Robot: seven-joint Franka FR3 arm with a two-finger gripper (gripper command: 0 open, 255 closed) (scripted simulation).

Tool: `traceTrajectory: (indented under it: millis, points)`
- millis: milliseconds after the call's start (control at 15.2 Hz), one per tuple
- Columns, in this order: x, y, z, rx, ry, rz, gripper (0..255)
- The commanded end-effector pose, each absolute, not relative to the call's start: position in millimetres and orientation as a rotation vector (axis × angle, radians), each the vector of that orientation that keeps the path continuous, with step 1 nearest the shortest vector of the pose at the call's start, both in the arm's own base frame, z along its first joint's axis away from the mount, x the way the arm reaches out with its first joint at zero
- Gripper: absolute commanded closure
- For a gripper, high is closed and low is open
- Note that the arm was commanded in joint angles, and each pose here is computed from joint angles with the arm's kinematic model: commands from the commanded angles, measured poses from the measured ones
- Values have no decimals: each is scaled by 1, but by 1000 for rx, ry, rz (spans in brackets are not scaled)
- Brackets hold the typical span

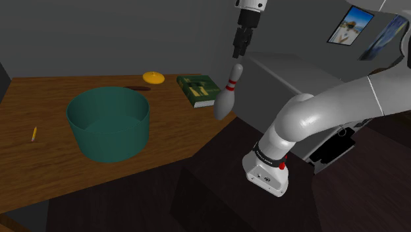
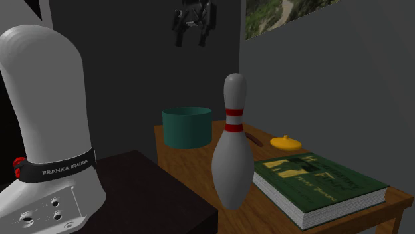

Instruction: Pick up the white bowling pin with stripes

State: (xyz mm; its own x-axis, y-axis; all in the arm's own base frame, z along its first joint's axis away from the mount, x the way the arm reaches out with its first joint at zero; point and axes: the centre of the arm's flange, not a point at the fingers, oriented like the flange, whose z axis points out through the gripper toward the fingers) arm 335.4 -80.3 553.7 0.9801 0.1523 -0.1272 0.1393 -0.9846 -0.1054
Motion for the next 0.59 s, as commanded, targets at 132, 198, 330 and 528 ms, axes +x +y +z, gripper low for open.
traceTrajectory:
  millis: [132,198,330,528]
  points:
    - [351,-127,530,-3012,-237,258,0]
    - [356,-139,524,-3007,-240,270,0]
    - [366,-162,512,-2998,-246,295,0]
    - [380,-198,494,-2983,-254,333,0]
